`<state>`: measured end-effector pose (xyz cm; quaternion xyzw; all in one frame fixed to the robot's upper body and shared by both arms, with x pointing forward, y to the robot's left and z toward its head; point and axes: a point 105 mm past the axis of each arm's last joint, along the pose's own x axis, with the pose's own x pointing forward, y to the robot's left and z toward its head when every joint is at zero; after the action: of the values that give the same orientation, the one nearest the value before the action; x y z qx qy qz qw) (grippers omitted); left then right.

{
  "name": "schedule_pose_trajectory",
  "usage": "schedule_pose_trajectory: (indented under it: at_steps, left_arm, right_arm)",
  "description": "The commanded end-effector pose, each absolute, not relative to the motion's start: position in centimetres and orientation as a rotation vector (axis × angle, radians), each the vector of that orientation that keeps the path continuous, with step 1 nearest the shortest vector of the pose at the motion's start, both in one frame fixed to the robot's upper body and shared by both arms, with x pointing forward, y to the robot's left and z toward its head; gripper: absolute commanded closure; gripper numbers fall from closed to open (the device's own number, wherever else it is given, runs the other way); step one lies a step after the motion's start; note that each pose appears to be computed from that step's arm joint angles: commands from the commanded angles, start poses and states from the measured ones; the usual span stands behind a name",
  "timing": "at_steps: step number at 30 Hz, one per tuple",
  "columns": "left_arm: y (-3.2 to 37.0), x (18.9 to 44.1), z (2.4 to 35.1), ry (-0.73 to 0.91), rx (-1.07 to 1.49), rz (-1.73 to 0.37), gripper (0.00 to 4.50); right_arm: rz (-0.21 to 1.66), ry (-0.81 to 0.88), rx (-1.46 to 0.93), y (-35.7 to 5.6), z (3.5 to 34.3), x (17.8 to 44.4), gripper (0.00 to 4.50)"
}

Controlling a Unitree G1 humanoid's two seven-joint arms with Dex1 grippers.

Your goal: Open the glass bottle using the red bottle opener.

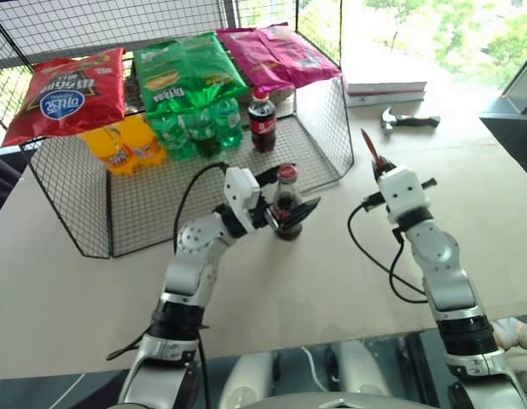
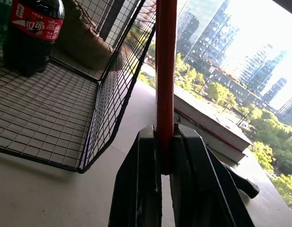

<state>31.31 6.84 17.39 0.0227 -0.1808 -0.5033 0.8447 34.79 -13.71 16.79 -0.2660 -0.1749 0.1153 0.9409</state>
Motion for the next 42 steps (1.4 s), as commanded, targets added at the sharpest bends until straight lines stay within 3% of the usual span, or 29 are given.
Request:
schedule_pose_trajectory:
  at_steps: [1,3,5,8,13,21,32,33,35,36,42]
  left_arm:
    - [6.6,31.3,18.3,-0.430,0.052,-1.066,0.70]
    - [6.6,31.3,18.2,-0.427,0.047,-1.065,1.74]
    - [6.6,31.4,18.0,-0.422,0.049,-1.066,2.47]
    - [6.7,31.4,17.8,-0.413,0.050,-1.067,2.96]
    - [6.8,31.5,17.5,-0.402,0.058,-1.066,3.19]
    - [7.1,31.8,16.7,-0.364,0.070,-1.054,3.20]
    - [7.3,32.3,17.0,-0.368,0.066,-1.033,3.20]
    - [7.4,32.4,17.2,-0.375,0.056,-1.026,2.21]
    - [7.3,32.3,17.5,-0.384,0.038,-1.041,1.58]
    - [7.3,32.4,17.7,-0.393,0.030,-1.036,1.01]
    - [7.4,32.3,18.0,-0.405,0.030,-1.030,1.01]
  right_arm:
    - [0.218,-0.404,-0.540,-13.8,17.8,34.5,4.50]
    - [0.218,-0.405,-0.539,-13.8,17.7,34.5,4.50]
    - [0.220,-0.406,-0.539,-13.7,17.8,34.5,4.50]
    - [0.231,-0.411,-0.543,-13.4,17.9,34.5,4.50]
    - [0.312,-0.441,-0.590,-11.6,18.3,34.2,4.50]
    - [0.460,-0.537,-0.681,-7.2,19.5,33.4,4.50]
    - [0.431,-0.539,-0.651,-7.5,19.6,33.9,4.50]
    - [0.426,-0.537,-0.650,-7.6,19.6,33.9,4.50]
    - [0.420,-0.535,-0.650,-7.8,19.6,34.0,4.50]
    - [0.419,-0.533,-0.650,-7.8,19.6,34.0,4.50]
    - [0.411,-0.528,-0.647,-8.2,19.4,34.0,4.50]
